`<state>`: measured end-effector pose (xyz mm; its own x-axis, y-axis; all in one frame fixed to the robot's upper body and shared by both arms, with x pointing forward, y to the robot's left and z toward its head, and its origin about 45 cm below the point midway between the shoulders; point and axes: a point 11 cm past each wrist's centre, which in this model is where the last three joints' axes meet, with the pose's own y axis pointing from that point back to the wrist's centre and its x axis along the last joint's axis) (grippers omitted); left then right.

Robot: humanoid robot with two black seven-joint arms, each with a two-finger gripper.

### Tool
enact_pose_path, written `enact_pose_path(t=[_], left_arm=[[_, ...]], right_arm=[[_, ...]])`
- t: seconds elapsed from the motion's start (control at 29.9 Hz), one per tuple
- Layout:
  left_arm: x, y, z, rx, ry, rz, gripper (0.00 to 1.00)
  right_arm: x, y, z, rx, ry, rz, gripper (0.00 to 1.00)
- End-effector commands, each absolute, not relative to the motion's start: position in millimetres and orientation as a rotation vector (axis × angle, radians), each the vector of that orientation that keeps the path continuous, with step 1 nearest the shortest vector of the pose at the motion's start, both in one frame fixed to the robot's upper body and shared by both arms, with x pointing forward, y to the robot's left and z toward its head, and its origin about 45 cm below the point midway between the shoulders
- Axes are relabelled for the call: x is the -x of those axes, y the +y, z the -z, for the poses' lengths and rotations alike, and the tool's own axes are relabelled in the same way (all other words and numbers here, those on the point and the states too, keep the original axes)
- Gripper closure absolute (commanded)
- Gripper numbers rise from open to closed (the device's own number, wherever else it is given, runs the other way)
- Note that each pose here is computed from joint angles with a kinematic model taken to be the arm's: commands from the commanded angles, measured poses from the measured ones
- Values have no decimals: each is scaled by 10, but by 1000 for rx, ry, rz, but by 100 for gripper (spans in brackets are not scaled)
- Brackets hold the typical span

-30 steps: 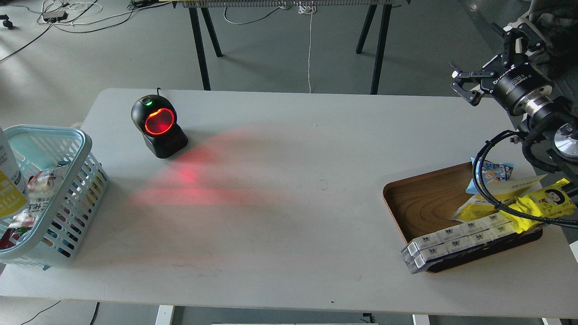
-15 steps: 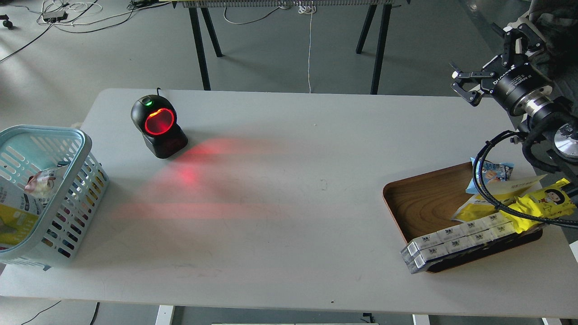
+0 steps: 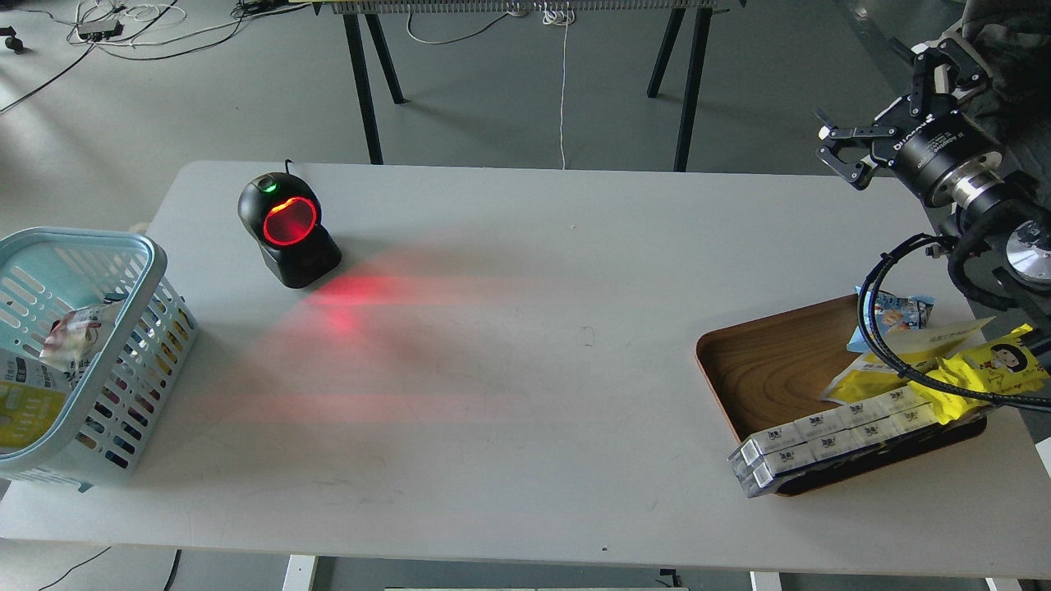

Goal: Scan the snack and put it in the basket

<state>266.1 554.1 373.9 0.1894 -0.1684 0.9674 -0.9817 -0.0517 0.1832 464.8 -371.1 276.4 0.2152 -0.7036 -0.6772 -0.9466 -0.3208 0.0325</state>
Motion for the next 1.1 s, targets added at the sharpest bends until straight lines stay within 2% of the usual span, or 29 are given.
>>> enact_pose_path(t=[0.0,0.17,0.27,0.4,0.53,0.7,0.84,0.97,1.07], left_arm=[[-3000,5317,-4021,-1282,-1175,-1144,3],[-3548,4798,-4246,-887,-1028,-1327,3],[-3883,4357,-4279,-660,-906,-1360,3],[-4294,3771,-4129,-394,-697,-1388,3],[-4630,3401,-3848,-192,-426,-1427,3],[-4825,3022,-3585,43,-80,-1312,3],[-4955,2981,-3244,191,203,-1299,3],[-5001,2761,-3109,295,374,-1201,1],[-4994,2804,-3021,343,441,-1176,1]], right_arm=[[-4671,-3696,-2824,2113,1523,-839,1],[-4687,-3687,-2862,2114,1517,-830,1],[-4688,-3681,-2858,2113,1518,-832,1],[-4685,-3683,-2840,2112,1525,-837,1],[-4682,-3698,-2804,2103,1550,-849,1],[-4671,-3701,-2837,2115,1546,-839,1],[-4657,-3637,-2853,2149,1535,-831,1],[-4581,-3640,-2917,2181,1534,-820,1],[-4449,-3767,-2833,2181,1571,-835,1]])
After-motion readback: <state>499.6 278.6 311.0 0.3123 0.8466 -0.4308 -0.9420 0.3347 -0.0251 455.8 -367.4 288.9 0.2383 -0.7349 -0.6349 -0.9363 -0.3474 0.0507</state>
